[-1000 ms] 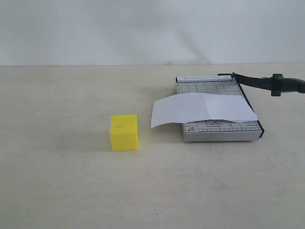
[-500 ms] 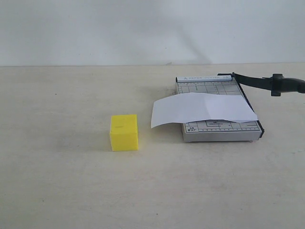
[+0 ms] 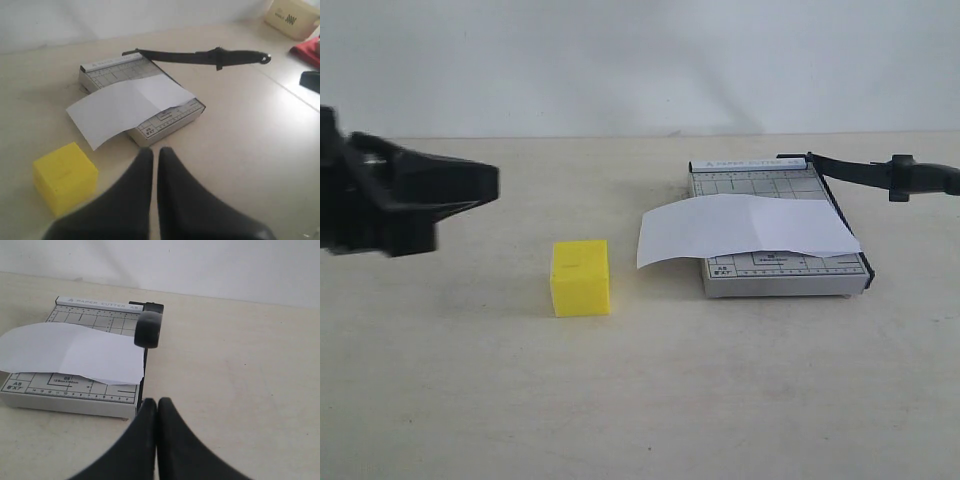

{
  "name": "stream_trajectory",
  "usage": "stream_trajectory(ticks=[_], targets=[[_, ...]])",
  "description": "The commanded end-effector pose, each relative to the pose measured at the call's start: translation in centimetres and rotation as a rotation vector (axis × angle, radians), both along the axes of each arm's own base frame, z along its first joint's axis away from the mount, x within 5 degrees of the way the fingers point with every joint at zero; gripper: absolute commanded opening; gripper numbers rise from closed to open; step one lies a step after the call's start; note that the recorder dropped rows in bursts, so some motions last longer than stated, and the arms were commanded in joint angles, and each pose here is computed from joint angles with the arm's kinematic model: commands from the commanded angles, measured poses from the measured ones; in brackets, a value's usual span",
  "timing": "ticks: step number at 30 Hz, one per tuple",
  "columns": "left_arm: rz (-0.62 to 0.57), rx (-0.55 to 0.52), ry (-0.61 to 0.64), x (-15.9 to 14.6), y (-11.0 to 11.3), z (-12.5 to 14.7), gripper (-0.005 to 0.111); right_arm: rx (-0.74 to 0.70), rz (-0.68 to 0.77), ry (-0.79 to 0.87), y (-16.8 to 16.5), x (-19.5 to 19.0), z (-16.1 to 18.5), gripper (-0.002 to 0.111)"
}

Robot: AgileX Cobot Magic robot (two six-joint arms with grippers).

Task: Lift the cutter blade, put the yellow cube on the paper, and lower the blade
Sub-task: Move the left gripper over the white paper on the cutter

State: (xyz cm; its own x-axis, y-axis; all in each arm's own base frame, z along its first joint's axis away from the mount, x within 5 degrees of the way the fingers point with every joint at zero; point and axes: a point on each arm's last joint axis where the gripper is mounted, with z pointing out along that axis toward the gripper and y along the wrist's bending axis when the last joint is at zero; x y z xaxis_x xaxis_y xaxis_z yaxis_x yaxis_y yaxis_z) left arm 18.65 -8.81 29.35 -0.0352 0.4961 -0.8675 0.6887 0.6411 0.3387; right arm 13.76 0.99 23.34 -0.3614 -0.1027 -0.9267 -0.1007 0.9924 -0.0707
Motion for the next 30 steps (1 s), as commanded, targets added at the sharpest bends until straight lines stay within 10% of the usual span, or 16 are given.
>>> stream_trajectory(ticks=[1, 17, 30], targets=[[-0.040, 0.108, 0.000, 4.5, -3.4, -0.7, 0.004, 0.001, -0.004, -0.008, 0.0, 0.0, 0.0, 0.000], [-0.109, 0.307, 0.016, 13.8, -16.5, -7.7, 0.004, 0.001, -0.004, -0.008, 0.0, 0.0, 0.0, 0.000], [-0.083, 0.336, -0.031, 19.0, -20.2, -10.8, 0.004, 0.001, -0.004, -0.008, 0.0, 0.0, 0.0, 0.000]])
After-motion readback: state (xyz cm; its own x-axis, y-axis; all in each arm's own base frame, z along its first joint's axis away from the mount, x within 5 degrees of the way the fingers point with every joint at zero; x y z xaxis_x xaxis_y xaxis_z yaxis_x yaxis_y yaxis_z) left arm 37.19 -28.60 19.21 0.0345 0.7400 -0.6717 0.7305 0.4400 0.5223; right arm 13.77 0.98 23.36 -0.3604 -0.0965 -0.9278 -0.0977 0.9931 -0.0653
